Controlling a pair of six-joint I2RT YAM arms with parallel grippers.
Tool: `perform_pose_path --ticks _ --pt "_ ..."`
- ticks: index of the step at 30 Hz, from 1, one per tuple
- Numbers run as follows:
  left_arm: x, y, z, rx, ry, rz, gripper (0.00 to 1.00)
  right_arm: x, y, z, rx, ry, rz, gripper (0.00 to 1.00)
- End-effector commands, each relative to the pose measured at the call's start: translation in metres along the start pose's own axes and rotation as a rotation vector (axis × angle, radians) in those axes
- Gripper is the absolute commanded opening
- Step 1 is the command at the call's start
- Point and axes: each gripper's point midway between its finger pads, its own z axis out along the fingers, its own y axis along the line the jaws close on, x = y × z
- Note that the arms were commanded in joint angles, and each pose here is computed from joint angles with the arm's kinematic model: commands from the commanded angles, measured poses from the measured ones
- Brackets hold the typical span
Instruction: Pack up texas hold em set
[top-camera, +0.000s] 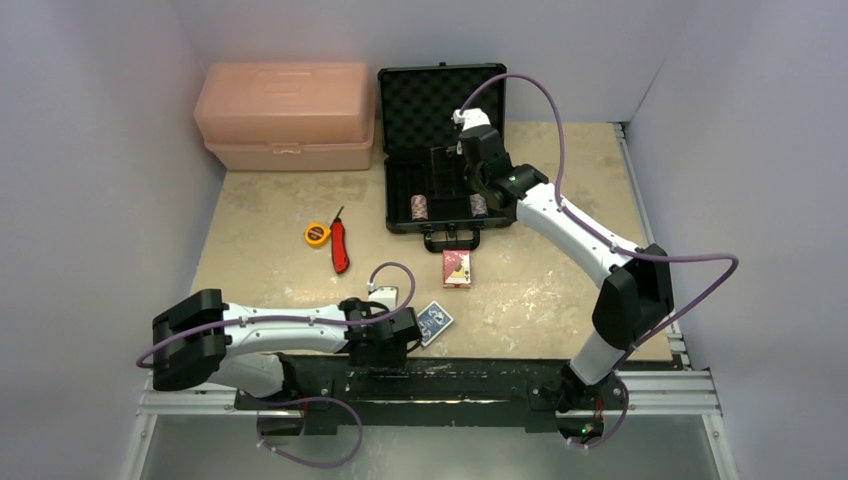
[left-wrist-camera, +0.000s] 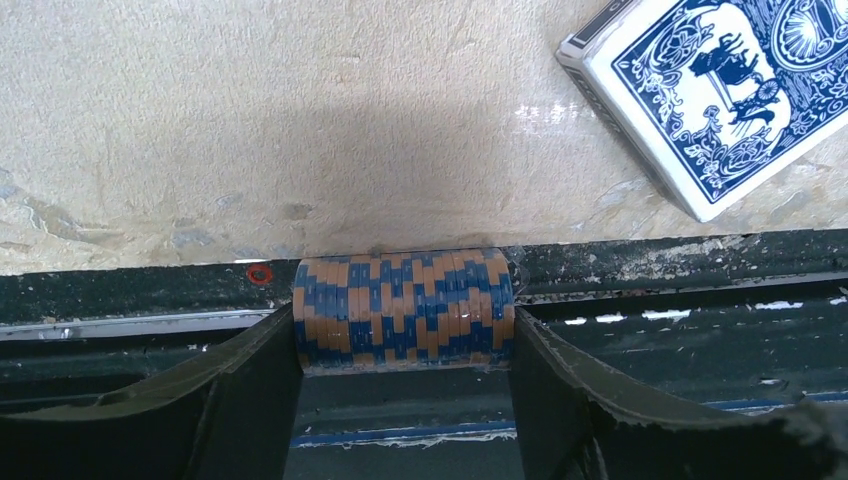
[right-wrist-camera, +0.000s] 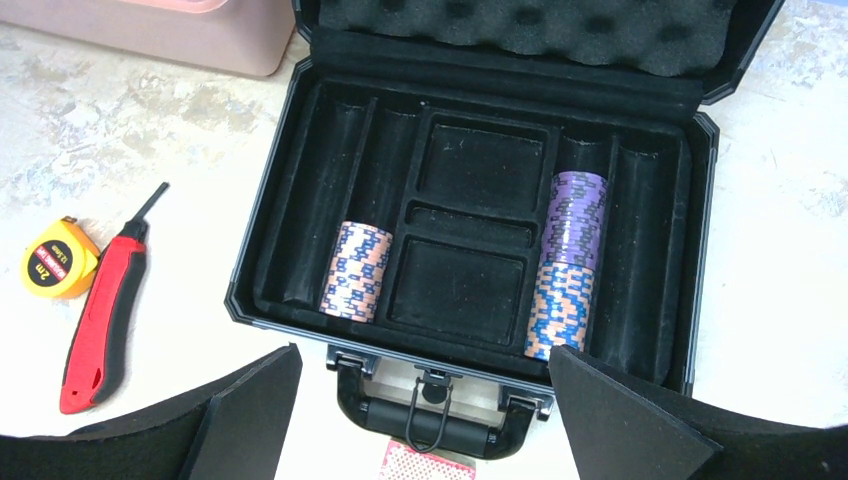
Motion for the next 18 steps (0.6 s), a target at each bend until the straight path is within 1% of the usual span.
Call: perform_pose_path --ticks 1,4,8,12,13,14,18 --pt "0.002 0.005 0.003 -0.013 -0.008 -0.025 0.57 -0.017 -0.002 -0.009 0.006 -0.059 0.012 0.99" --pt "-0.001 0.004 0.000 -0.002 -0.023 -0.018 0.42 -0.018 -0.001 -0.010 0.003 -0.061 0.013 0.99" --pt "-0.012 0.000 -0.013 0.031 -0.062 0.033 0.21 -0.019 -0.002 -0.012 0.004 -0.072 0.015 0.99" --pt "-0.030 0.007 -0.036 0.006 -0.128 0.084 0.08 -0.020 -0.003 -0.013 0.006 -0.080 0.018 0.99" --pt "-0.035 0.010 -0.041 -0.009 -0.147 0.092 0.02 -0.020 -0.003 -0.013 0.007 -0.083 0.018 0.99" --pt "-0.038 0.015 -0.046 -0.034 -0.160 0.097 0.00 -0.020 -0.004 -0.013 0.011 -0.085 0.018 0.99" --pt "-0.054 0.015 -0.062 -0.038 -0.218 0.129 0.00 -0.022 -0.008 -0.015 0.028 -0.092 0.019 0.99"
